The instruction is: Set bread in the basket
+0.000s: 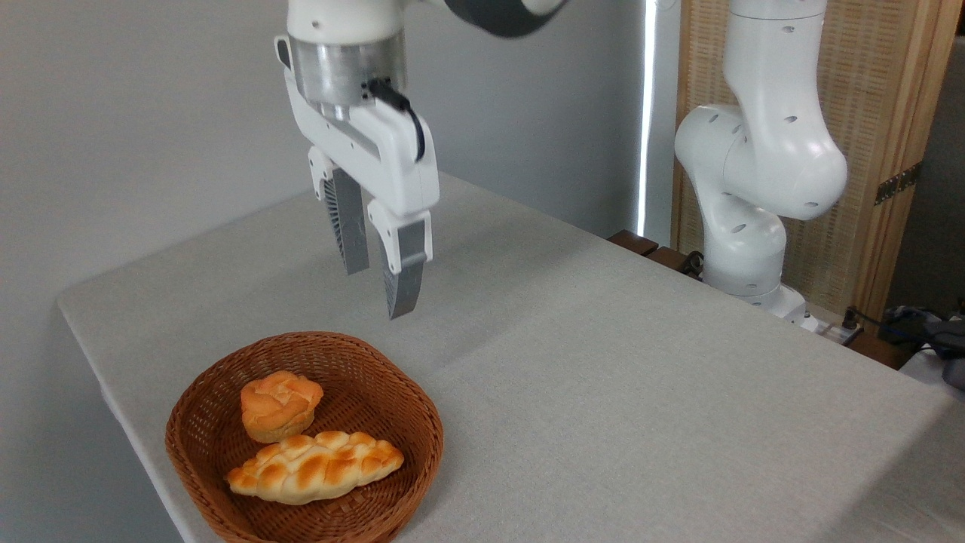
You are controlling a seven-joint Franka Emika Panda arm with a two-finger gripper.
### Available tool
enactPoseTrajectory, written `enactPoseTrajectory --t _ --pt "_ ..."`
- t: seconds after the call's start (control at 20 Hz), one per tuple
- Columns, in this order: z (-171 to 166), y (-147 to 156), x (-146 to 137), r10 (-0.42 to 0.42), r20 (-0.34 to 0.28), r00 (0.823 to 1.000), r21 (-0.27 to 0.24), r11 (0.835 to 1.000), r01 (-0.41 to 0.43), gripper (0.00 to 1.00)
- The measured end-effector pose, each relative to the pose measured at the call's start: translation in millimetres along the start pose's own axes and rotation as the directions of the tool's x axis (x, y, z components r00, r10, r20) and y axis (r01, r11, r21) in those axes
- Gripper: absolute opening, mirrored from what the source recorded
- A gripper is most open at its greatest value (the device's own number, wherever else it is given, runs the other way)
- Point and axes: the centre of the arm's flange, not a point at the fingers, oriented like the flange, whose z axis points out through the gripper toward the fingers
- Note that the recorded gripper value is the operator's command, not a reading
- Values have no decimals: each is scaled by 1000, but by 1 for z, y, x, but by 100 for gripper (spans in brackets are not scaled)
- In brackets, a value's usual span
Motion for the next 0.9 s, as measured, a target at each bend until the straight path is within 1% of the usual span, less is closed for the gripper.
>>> enactPoseTrajectory --t 0.1,0.2,0.3,0.35,0.55,0.7,0.9 --pt "-12 6 8 -20 -2 1000 28 999 20 100" --pt "-20 18 22 -51 -11 999 45 998 51 100" --pt "-23 27 31 -90 -1 996 71 993 90 100" --pt "-23 29 32 -95 5 995 77 993 95 100" --pt "-22 30 29 -103 49 993 92 991 98 100" --pt "-24 32 24 -108 84 991 76 992 102 100" --pt "-28 31 22 -113 89 990 73 992 107 100"
